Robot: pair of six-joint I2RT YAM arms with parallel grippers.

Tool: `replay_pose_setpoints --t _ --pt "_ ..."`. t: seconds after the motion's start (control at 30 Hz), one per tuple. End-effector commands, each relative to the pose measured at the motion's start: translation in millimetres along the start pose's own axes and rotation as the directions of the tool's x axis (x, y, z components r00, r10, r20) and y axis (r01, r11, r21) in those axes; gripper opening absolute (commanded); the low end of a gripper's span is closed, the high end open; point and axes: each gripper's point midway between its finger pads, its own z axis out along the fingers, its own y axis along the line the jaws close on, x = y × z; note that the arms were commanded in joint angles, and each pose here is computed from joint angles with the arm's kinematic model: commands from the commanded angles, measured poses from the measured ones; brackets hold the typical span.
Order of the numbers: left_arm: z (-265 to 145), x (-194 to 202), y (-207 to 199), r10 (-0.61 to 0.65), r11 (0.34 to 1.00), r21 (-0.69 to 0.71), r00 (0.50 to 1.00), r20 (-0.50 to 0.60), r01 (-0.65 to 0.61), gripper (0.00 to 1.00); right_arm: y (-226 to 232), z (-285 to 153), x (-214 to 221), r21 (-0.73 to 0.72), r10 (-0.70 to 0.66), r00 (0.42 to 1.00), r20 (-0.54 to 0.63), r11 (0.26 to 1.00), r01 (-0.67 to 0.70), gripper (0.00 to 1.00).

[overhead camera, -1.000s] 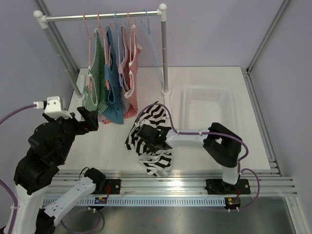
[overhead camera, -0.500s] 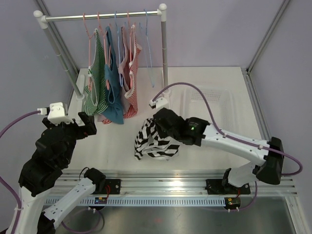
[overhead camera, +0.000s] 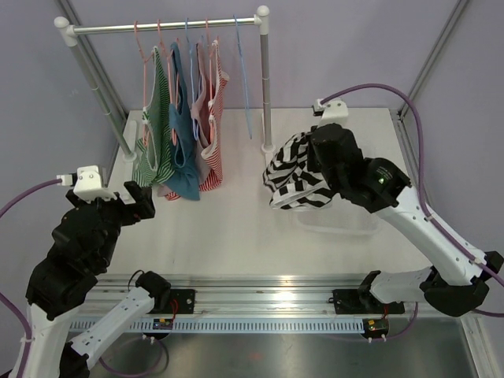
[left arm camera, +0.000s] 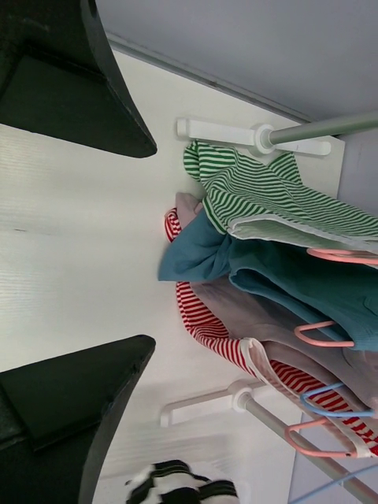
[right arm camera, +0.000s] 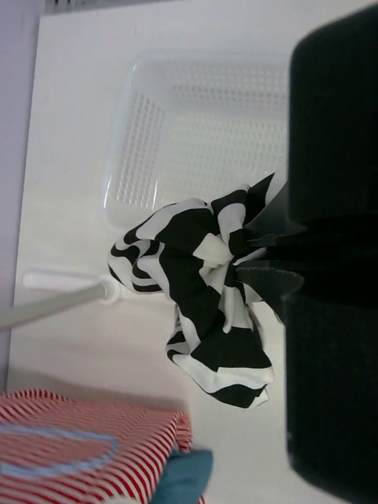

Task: Remove the tank top from the hanger

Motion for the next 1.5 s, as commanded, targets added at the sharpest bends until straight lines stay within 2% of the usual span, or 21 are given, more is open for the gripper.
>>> replay_pose_setpoints --t 0.0,0.17,0.3,0.33,0.43,0.47,0.5,0.57,0.6,0.63,0.77,0.87,0.93,0.97,1.0,1.07,1.1,1.13,1.23,1.43,1.47 --pt "-10 -28 -8 -0.06 0.997 0.058 0.996 0.069 0.056 0.99 -47 -1 -17 0.102 0.033 0.999 0.03 0.994 -0.036 0.0" --pt "-18 -44 -16 -0.085 0.991 0.109 0.992 0.09 0.075 0.99 -79 35 4 0.14 0.1 0.995 -0.006 0.985 -0.098 0.0" --pt "-19 -57 -28 -0.073 0.985 0.162 0.993 0.093 0.057 0.99 -95 79 46 0.101 0.162 0.981 -0.103 0.983 -0.152 0.0" --pt "-21 -61 -42 -0.054 0.973 0.226 0.995 0.078 0.035 0.99 -97 95 56 0.095 0.177 0.978 -0.114 0.981 -0.167 0.0" --pt "-11 -58 -59 0.01 0.965 0.263 1.0 0.005 -0.011 0.99 -114 120 80 0.147 0.197 0.965 -0.173 0.974 -0.173 0.03" --pt "-13 -65 -59 0.014 0.965 0.263 1.0 0.006 -0.015 0.99 -120 124 88 0.187 0.19 0.964 -0.185 0.97 -0.155 0.09" --pt "-11 -68 -60 0.019 0.966 0.257 1.0 0.002 -0.019 0.99 -125 130 97 0.22 0.189 0.959 -0.21 0.965 -0.142 0.33" --pt "-3 -72 -67 0.036 0.967 0.254 0.999 -0.019 -0.03 0.99 -133 133 104 0.268 0.186 0.957 -0.224 0.956 -0.123 0.53" --pt "-4 -82 -72 0.028 0.962 0.272 1.0 -0.005 -0.025 0.99 -136 133 107 0.287 0.189 0.954 -0.231 0.951 -0.119 0.74" --pt "-4 -87 -75 0.026 0.96 0.28 1.0 -0.003 -0.024 0.99 -138 133 107 0.303 0.191 0.954 -0.23 0.946 -0.116 0.99" --pt "13 -107 -97 0.01 0.952 0.306 1.0 -0.006 -0.008 0.99 -157 118 94 0.4 0.194 0.963 -0.188 0.911 -0.105 0.99" --pt "19 -125 -110 -0.018 0.945 0.326 1.0 0.016 0.011 0.99 -158 100 80 0.396 0.228 0.964 -0.139 0.905 -0.157 0.99" --pt "32 -133 -120 -0.02 0.945 0.326 1.0 0.014 0.014 0.99 -147 83 66 0.313 0.243 0.965 -0.097 0.928 -0.202 0.99" --pt "36 -138 -124 -0.026 0.945 0.327 0.999 0.024 0.017 0.99 -124 80 70 0.185 0.242 0.962 -0.13 0.959 -0.216 0.99" --pt "50 -137 -132 -0.014 0.948 0.319 1.0 0.01 0.01 0.99 -113 67 59 0.095 0.231 0.968 -0.097 0.97 -0.222 0.99" --pt "58 -150 -138 -0.015 0.948 0.318 0.999 0.035 0.003 0.99 -87 54 60 -0.064 0.235 0.965 -0.116 0.968 -0.243 0.99" --pt "64 -152 -141 -0.005 0.951 0.309 0.999 0.039 -0.007 0.99 -83 41 50 -0.11 0.246 0.966 -0.076 0.961 -0.253 0.99" --pt "79 -148 -148 0.018 0.954 0.3 0.999 0.028 -0.026 0.99 -73 35 53 -0.17 0.243 0.966 -0.087 0.952 -0.255 1.0" --pt "104 -159 -162 0.051 0.953 0.293 0.996 0.074 -0.071 0.99 -70 22 50 -0.206 0.238 0.969 -0.063 0.947 -0.246 0.99" --pt "145 -172 -182 0.085 0.96 0.256 0.991 0.102 -0.108 0.77 -63 10 56 -0.24 0.254 0.962 -0.098 0.932 -0.271 0.98" --pt "161 -166 -188 0.105 0.962 0.243 0.991 0.086 -0.124 0.7 -61 5 54 -0.255 0.265 0.96 -0.092 0.926 -0.28 0.98"
